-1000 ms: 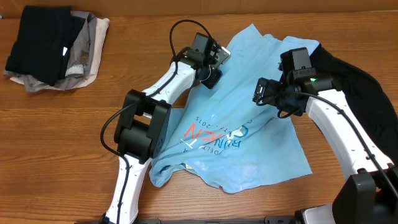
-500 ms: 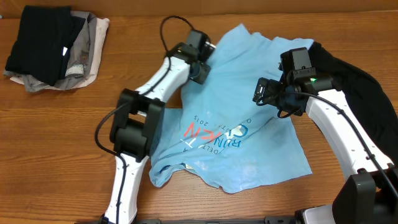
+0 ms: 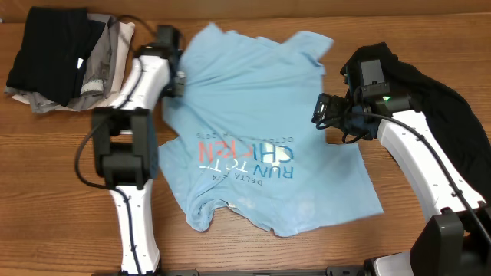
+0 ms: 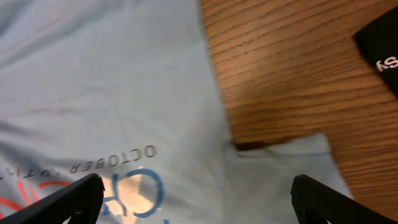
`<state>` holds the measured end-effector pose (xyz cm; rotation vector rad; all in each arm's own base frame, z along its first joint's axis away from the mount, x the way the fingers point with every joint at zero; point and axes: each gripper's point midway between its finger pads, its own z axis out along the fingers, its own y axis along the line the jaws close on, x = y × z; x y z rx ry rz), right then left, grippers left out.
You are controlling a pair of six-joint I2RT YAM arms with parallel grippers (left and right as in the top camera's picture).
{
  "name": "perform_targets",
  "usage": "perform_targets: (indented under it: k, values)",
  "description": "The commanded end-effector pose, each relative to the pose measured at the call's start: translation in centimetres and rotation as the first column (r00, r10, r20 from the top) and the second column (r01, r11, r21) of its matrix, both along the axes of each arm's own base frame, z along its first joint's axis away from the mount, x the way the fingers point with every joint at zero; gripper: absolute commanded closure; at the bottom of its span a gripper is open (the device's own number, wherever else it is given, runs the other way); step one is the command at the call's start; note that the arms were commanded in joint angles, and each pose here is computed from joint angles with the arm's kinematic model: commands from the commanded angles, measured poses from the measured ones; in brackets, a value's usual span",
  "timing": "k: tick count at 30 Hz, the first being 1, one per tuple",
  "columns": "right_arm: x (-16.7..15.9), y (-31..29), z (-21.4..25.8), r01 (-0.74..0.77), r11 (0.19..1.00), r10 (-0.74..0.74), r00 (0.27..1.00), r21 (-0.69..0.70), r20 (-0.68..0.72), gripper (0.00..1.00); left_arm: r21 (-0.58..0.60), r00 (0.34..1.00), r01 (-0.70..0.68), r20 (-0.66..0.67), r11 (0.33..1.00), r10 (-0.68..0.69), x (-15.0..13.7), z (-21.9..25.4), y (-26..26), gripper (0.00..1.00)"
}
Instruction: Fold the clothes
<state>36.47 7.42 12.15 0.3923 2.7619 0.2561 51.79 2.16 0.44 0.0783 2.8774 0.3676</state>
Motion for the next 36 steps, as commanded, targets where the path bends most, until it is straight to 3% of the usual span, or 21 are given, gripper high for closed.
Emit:
perform_targets:
  k: [1, 6, 13, 19, 26, 36]
  values:
    - [0.6, -0.4, 0.7, 0.010, 1.000, -0.009, 0.999, -0.017, 0.033, 0.00, 0.032, 0.985, -0.123, -0.118, 0.992, 0.126, -3.1, -3.3, 4.6, 0.75]
    - [0.1, 0.0, -1.3, 0.000, 1.000, 0.000, 0.999, -0.007, -0.040, 0.00, -0.123, 0.985, -0.143, -0.119, 0.982, 0.128, -2.3, -1.6, 4.0, 0.33]
    - [-1.4, 0.2, -2.1, -0.008, 1.000, 0.009, 0.993, 0.007, -0.119, 0.00, -0.228, 0.997, -0.080, -0.026, 0.970, 0.076, 0.6, 6.9, 1.0, 0.08]
    - [-2.1, 1.7, -1.5, -0.029, 0.995, 0.042, 0.990, 0.099, -0.133, 0.00, -0.237, 0.995, 0.006, 0.094, 0.971, 0.017, 1.2, 15.8, -2.0, 0.03]
    - [-3.7, 3.2, 1.6, -0.076, 0.987, 0.089, 0.992, 0.144, -0.084, 0.00, -0.250, 0.968, 0.077, 0.252, 0.965, -0.012, -0.8, 24.9, -3.8, 0.02]
    - [-9.4, 9.9, 2.3, -0.325, 0.939, 0.336, 0.936, 0.114, -0.100, 0.00, -0.287, 0.911, 0.152, 0.413, 0.946, -0.022, -3.0, 32.0, -4.8, 0.02]
